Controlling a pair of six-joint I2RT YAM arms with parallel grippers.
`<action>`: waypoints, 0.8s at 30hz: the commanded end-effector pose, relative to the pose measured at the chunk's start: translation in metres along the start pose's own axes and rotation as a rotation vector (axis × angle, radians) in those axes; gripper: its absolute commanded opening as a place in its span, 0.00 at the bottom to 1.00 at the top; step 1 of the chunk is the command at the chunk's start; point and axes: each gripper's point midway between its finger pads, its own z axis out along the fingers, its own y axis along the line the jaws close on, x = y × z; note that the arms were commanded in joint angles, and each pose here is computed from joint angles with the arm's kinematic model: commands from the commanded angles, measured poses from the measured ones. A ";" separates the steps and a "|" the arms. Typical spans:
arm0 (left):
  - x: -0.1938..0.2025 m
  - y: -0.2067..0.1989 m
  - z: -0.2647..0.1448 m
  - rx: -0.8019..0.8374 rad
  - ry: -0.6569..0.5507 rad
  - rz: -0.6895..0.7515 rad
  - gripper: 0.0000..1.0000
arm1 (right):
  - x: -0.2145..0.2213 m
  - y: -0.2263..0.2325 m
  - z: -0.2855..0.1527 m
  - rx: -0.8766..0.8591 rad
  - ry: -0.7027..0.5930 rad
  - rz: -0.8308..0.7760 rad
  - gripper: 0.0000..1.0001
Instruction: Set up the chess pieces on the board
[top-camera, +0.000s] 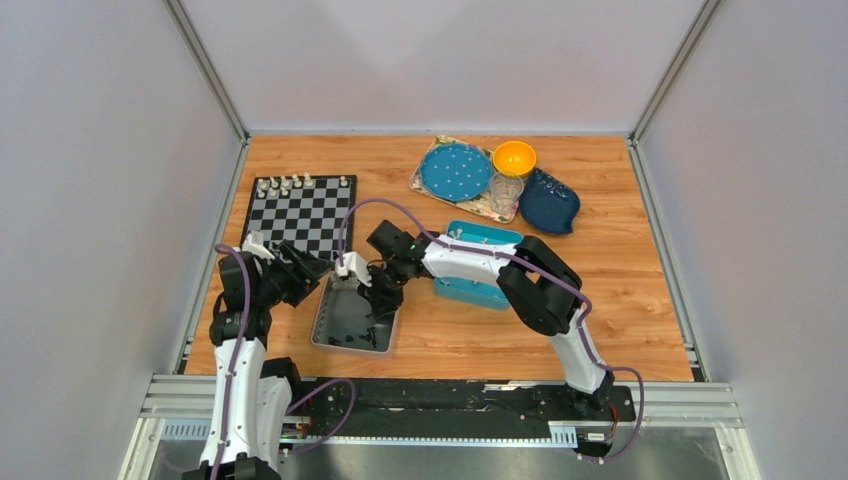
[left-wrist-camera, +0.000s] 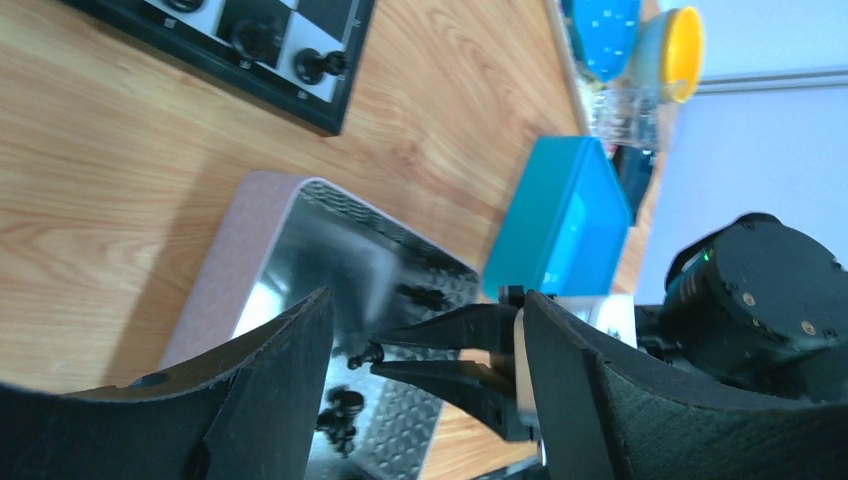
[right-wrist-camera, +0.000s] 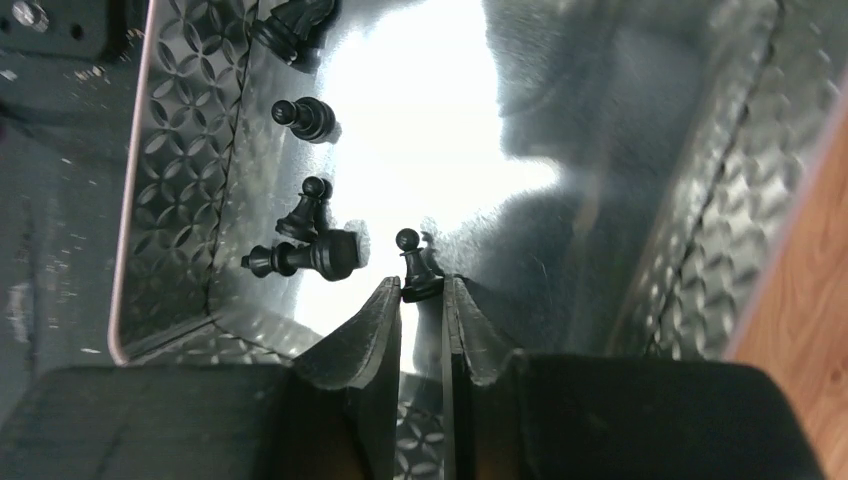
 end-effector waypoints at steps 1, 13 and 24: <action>-0.003 -0.035 0.000 0.184 0.006 -0.033 0.73 | -0.054 0.021 -0.038 -0.067 -0.181 0.120 0.09; 0.030 -0.026 0.009 0.297 0.104 -0.121 0.62 | -0.080 0.004 -0.058 -0.149 -0.328 0.359 0.09; 0.046 -0.025 0.014 0.334 0.144 -0.133 0.52 | -0.081 -0.015 -0.056 -0.155 -0.360 0.512 0.09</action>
